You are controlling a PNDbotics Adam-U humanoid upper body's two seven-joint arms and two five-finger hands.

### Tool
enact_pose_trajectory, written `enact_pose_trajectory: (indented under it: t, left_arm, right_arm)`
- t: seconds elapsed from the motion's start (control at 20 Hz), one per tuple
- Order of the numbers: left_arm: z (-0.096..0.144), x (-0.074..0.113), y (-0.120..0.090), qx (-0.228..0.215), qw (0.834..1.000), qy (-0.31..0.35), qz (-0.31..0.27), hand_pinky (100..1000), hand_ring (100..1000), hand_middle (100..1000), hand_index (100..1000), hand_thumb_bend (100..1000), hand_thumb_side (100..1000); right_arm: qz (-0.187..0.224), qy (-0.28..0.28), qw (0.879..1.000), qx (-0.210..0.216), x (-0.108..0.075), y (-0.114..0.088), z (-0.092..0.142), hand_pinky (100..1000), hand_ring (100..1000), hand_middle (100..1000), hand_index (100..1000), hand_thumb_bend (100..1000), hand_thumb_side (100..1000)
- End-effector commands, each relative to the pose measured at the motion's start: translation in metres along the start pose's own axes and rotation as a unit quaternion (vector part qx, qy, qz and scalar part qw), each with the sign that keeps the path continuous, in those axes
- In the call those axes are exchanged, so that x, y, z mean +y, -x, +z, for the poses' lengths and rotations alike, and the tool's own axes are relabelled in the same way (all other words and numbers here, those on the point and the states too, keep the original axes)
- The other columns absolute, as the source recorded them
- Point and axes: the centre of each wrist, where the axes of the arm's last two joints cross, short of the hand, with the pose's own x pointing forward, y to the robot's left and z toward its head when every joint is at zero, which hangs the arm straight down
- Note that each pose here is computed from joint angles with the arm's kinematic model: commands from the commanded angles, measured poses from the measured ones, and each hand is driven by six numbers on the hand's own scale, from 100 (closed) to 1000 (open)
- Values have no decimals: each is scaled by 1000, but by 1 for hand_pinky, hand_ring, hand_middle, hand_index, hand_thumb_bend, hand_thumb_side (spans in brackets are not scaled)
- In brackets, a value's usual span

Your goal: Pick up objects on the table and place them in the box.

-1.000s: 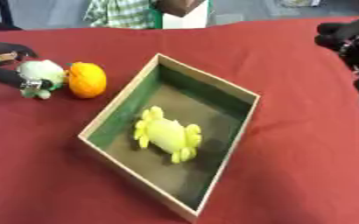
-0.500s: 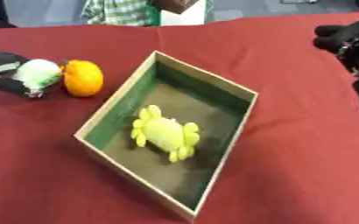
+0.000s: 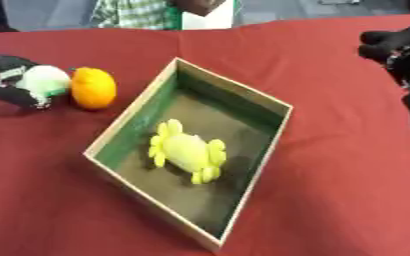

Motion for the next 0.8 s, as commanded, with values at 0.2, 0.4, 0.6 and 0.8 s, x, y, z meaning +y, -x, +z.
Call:
enact_pose_trajectory:
  t: [0.2, 0.4, 0.6, 0.8]
  left_arm:
    - [9, 15, 6, 5, 999, -33, 14, 665, 792, 806, 907, 110, 591]
    - [10, 17, 7, -13, 1000, -10, 12, 671, 794, 808, 904, 159, 589]
    - [16, 26, 9, -23, 1000, -4, 8, 674, 793, 807, 897, 158, 608]
    - [20, 31, 10, -38, 999, 6, 13, 692, 805, 824, 937, 198, 712]
  right_arm:
    - [12, 0, 1000, -4, -2, -6, -2, 852, 803, 570, 913, 100, 675]
    - [12, 1, 1000, -1, -2, -6, -1, 853, 804, 570, 914, 100, 673]
    - [11, 2, 1000, 1, -2, -6, -1, 853, 804, 570, 914, 100, 673]
    - [11, 2, 1000, 3, -2, -6, 0, 853, 805, 569, 914, 100, 670]
